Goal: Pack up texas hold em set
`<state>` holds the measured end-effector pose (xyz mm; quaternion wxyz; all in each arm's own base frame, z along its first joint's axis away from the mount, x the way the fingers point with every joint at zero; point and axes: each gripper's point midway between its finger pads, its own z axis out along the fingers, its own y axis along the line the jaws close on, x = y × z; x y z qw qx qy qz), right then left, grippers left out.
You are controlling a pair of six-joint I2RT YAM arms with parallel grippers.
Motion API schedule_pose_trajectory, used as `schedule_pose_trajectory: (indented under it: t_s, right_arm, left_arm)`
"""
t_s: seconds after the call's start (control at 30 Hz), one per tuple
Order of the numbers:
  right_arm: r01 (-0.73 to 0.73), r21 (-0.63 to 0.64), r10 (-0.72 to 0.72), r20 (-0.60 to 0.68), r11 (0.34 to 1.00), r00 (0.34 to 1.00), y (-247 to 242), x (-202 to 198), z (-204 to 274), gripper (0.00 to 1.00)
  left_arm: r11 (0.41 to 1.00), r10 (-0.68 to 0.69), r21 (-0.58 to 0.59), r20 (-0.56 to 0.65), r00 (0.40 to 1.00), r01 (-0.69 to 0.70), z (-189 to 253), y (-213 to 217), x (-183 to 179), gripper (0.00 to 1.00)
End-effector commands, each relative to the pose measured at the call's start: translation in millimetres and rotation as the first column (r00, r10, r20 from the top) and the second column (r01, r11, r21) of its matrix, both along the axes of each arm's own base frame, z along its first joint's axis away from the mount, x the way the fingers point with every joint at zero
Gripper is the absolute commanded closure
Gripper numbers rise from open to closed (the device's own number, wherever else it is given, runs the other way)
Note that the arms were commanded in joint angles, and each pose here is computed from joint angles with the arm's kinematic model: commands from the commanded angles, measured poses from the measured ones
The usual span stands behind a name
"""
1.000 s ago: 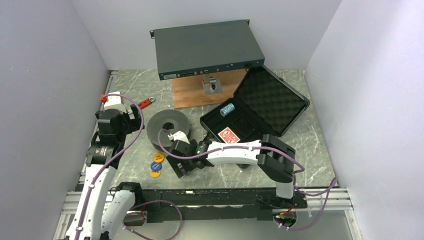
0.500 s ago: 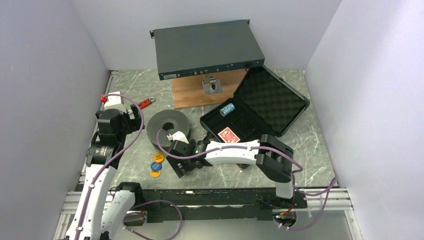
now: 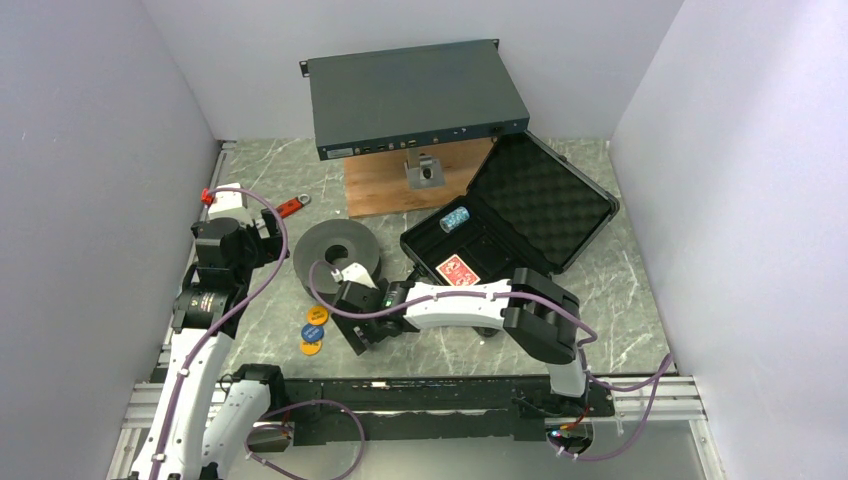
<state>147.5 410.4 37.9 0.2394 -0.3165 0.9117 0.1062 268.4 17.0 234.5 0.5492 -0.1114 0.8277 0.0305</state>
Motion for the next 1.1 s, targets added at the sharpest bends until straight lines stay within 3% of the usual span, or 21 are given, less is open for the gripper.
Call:
schedule_pose_trajectory:
  t_s: [0.0, 0.07, 0.3, 0.57, 0.77, 0.9, 1.07]
  right_arm:
    - [0.004, 0.023, -0.005, 0.039, 1.0, 0.999, 10, 6, 16, 0.11]
    - [0.006, 0.015, -0.006, 0.035, 1.0, 0.999, 10, 6, 15, 0.17]
    - [0.02, 0.0, -0.02, 0.013, 1.0, 1.0, 9, 2, 9, 0.54]
    - [0.018, -0.004, -0.017, 0.045, 1.0, 0.999, 7, 2, 23, 0.57]
    - [-0.039, 0.089, 0.034, 0.06, 0.995, 0.998, 8, -4, 48, 0.57]
    - [-0.054, 0.152, 0.041, 0.087, 0.987, 0.995, 3, -5, 66, 0.59]
    - [-0.064, 0.226, 0.036, 0.126, 0.972, 0.991, -3, -4, 90, 0.6]
  left_arm:
    - [1.0, -0.016, -0.01, 0.064, 0.998, 0.016, 22, -4, 3, 0.01]
    - [1.0, -0.016, -0.011, 0.064, 0.998, 0.017, 22, -4, 3, 0.02]
    - [1.0, -0.017, -0.01, 0.06, 0.998, 0.017, 21, -4, 3, 0.02]
    - [1.0, -0.025, -0.013, 0.061, 0.998, 0.026, 21, -5, 3, 0.02]
    - [0.998, -0.064, -0.023, 0.074, 0.995, 0.066, 24, -12, 3, 0.01]
    - [0.98, -0.189, -0.039, 0.092, 0.978, 0.193, 29, -35, 4, 0.03]
    - [0.913, -0.396, -0.035, 0.176, 0.901, 0.407, 44, -74, -3, 0.03]
